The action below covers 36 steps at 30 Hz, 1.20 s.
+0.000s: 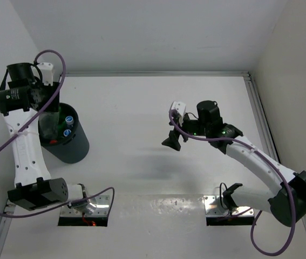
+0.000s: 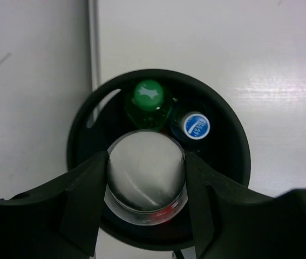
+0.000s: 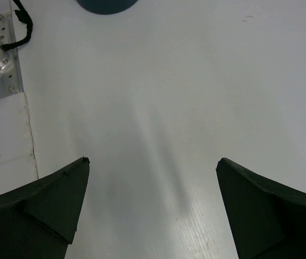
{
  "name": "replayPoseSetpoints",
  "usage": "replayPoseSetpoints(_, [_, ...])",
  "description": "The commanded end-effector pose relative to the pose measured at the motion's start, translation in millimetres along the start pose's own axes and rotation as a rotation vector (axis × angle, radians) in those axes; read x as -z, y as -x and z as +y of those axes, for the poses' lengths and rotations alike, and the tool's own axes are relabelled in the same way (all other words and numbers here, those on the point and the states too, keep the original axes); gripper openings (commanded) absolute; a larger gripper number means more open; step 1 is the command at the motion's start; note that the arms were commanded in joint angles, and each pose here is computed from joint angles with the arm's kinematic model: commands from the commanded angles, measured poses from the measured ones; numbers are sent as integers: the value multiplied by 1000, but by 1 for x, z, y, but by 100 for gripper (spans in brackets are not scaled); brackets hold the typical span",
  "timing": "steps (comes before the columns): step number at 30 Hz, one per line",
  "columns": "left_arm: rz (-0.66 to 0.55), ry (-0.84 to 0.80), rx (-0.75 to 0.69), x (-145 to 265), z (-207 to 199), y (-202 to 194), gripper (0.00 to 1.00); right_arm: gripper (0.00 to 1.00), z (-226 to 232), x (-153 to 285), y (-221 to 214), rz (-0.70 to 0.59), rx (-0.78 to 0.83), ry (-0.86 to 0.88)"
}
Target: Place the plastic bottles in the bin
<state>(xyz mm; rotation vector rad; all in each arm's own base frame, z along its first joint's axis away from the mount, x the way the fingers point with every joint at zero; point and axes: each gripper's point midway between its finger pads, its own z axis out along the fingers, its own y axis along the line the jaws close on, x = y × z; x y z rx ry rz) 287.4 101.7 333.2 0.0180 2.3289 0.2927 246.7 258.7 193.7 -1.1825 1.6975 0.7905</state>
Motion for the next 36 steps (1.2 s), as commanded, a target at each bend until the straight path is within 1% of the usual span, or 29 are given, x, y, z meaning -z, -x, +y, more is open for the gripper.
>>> replayPoseSetpoints(1, [-146,-38,-38,5,-9,14,0,100,0,6,6,-20,38,-6])
replayPoseSetpoints(2, [-149,-38,-38,2,-10,12,0,100,-1,6,4,-14,32,-9])
replayPoseSetpoints(3, [-153,-36,-39,-3,-9,12,3,100,-1,7,4,-15,36,-10])
replayPoseSetpoints(4, [-129,-45,-37,-9,-12,4,12,100,0,7,2,-11,35,-9])
replayPoseSetpoints(6, [-107,-52,-35,-16,-13,0,22,100,0,8,-2,-1,36,-10])
replayPoseSetpoints(7, [-91,-58,-34,-22,-13,-1,43,100,1,9,-2,-3,35,-11])
replayPoseSetpoints(8, [-74,-52,-33,-26,-12,-3,58,100,0,9,-2,-1,37,-13])
replayPoseSetpoints(9, [-65,-55,-23,-26,-13,-5,69,100,-1,10,-3,1,38,-18])
replayPoseSetpoints(10, [-61,-47,-23,-28,-11,-3,91,100,-1,9,-4,6,32,-17])
replayPoseSetpoints(11, [-62,-47,-23,-26,-10,-2,100,100,-2,10,-2,2,34,-19])
replayPoseSetpoints(13, [-85,-39,-24,-21,-7,7,100,100,-3,11,-1,6,25,-24])
replayPoseSetpoints(15, [-178,-36,-27,-3,-3,33,100,100,-5,12,4,-1,11,-31])
replayPoseSetpoints(16, [-260,-33,-45,15,-1,52,100,100,-5,13,7,-8,2,-36])
replayPoseSetpoints(18, [-353,-18,-70,36,3,74,100,100,-9,18,14,-19,-13,-54])
replayPoseSetpoints(20, [-430,-8,-107,56,5,99,100,100,-14,23,24,-35,-66,-81])
replayPoseSetpoints(21, [-447,-11,-114,58,4,107,100,100,-24,31,35,-55,-78,-113])
replayPoseSetpoints(23, [-476,-8,-123,62,4,122,100,100,-29,36,42,-68,-173,-139])
replayPoseSetpoints(24, [-494,-31,-129,63,-3,134,100,100,-39,48,56,-90,-214,-174])
replayPoseSetpoints(25, [-506,-44,-139,63,-8,141,100,100,-52,54,56,-88,-253,-209])
replayPoseSetpoints(26, [-533,-53,-132,69,-11,150,100,100,-56,60,55,-79,-328,-228])
replayPoseSetpoints(27, [-553,-109,-144,70,-27,158,100,100,-71,77,80,-127,-319,-279])
replayPoseSetpoints(28, [-546,-142,-146,61,-36,163,100,100,-81,81,73,-96,-370,-311])
replayPoseSetpoints(29, [-564,-182,-138,64,-50,171,100,100,-100,101,78,-111,-411,-382])
replayPoseSetpoints(31, [-561,-222,-132,56,-65,177,100,100,-119,120,89,-130,-421,-458])
replayPoseSetpoints(32, [-559,-240,-130,48,-72,182,100,100,-139,142,94,-154,-432,-530])
replayPoseSetpoints(33, [-571,-270,-125,47,-84,187,100,100,-147,147,96,-157,-437,-551])
replayPoseSetpoints(34, [-573,-281,-131,48,-89,187,100,100,-150,161,115,-183,-410,-574])
replayPoseSetpoints(35, [-588,-280,-123,45,-89,194,100,100,-164,171,111,-181,-424,-619])
replayPoseSetpoints(36, [-600,-291,-130,47,-95,196,100,100,-168,176,115,-186,-416,-635])
